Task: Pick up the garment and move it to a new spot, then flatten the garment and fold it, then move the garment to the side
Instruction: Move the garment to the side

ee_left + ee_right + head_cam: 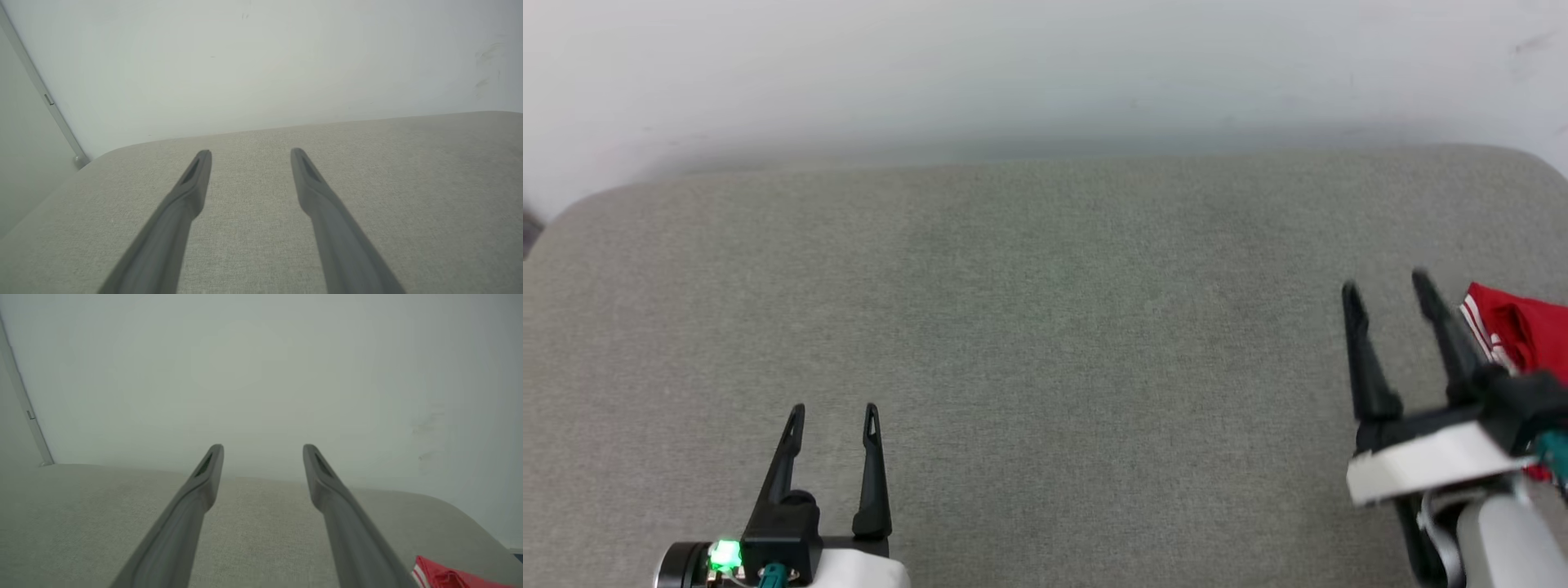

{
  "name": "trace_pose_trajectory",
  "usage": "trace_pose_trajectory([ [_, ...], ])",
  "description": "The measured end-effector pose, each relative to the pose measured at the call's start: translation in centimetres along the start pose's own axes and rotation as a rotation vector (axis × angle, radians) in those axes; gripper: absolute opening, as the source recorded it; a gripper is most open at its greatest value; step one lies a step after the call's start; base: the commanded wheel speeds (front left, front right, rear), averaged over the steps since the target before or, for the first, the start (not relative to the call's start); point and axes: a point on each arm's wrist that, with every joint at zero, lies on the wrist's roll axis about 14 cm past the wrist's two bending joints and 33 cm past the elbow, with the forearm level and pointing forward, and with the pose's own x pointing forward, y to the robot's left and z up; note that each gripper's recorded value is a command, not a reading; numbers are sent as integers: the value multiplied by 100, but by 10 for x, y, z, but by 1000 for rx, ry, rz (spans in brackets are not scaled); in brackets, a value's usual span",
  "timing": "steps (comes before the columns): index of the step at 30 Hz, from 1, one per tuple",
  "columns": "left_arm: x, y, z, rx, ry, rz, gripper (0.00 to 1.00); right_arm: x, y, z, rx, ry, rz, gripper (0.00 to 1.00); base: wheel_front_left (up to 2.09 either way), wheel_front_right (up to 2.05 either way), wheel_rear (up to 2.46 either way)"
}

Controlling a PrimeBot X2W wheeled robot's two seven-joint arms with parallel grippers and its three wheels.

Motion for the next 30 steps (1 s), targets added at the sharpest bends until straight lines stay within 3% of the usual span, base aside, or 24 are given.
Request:
trace_pose_trajectory([
  [7, -16, 3, 2, 6, 1, 7, 100, -42, 2, -22, 45, 77, -60, 100, 0, 0, 0],
  [16, -29, 3, 1, -8, 10, 9, 100, -75, 0, -22, 44, 95, -100, 100, 0, 0, 0],
  [30, -40, 2, 2, -25, 9, -2, 100, -97, 5, -20, 72, 102, -107, 100, 0, 0, 0],
])
